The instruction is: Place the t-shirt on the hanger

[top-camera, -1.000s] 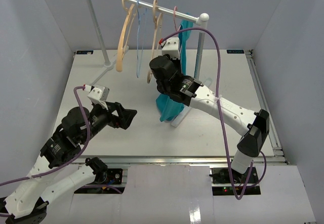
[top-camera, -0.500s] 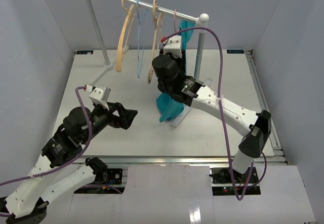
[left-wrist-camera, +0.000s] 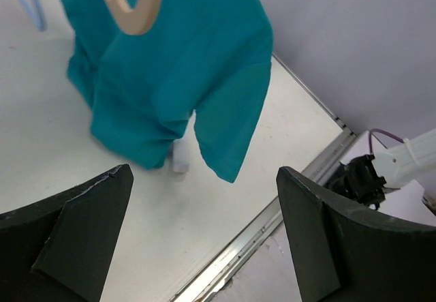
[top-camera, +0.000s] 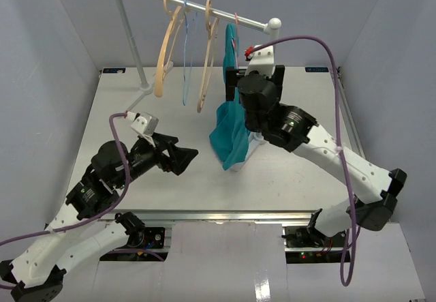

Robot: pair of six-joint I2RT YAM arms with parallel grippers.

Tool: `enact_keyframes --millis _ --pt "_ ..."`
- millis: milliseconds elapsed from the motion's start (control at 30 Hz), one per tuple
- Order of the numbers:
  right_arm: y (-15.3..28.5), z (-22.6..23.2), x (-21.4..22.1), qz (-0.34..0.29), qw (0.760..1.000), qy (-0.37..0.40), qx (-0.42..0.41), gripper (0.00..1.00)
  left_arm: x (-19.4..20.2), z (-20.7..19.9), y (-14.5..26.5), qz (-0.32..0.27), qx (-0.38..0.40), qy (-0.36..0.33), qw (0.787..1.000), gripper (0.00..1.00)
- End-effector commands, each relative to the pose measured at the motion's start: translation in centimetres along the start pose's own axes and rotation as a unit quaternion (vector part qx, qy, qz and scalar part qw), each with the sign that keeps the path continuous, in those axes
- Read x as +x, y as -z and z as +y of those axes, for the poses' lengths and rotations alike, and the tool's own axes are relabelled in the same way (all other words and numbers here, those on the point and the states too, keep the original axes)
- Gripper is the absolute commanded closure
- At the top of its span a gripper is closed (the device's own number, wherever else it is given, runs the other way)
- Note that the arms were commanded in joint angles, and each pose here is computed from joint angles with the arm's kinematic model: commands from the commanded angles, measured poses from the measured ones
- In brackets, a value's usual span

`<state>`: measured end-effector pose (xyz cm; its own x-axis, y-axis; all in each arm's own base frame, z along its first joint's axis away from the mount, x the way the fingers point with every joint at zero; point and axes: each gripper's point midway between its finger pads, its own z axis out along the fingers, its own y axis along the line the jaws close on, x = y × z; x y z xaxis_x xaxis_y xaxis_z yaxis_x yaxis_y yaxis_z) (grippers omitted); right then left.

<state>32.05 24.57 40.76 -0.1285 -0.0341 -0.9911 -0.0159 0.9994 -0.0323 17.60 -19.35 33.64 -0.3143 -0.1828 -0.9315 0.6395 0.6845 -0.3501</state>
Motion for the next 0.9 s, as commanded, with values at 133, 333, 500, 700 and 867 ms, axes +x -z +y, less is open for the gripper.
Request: enact_keyframes --millis 133,333,500,700,867 --pt "6.2 -2.1 -0.3 0.025 0.988 -0.02 -0.149 0.02 3.8 -4.4 -5.4 0.073 0.147 0.01 0.986 0.12" --pt "9.1 -5.3 0.2 0.004 0.982 -0.056 -0.181 0.02 5.2 -4.1 -8.5 0.079 0.144 0.015 0.986 0.14" --pt "10.0 -6.3 2.2 0.009 0.98 -0.055 -0.192 0.02 6.4 -5.3 -9.9 0.086 0.155 0.014 0.984 0.14" --pt "11.3 -7.0 6.2 0.022 0.973 -0.068 -0.222 0.02 7.3 -5.5 -11.2 0.081 0.126 0.002 0.989 0.14" --pt "11.6 -7.3 8.0 0.025 0.971 -0.071 -0.227 0.02 7.8 -5.4 -12.2 0.076 0.118 -0.006 0.99 0.16"
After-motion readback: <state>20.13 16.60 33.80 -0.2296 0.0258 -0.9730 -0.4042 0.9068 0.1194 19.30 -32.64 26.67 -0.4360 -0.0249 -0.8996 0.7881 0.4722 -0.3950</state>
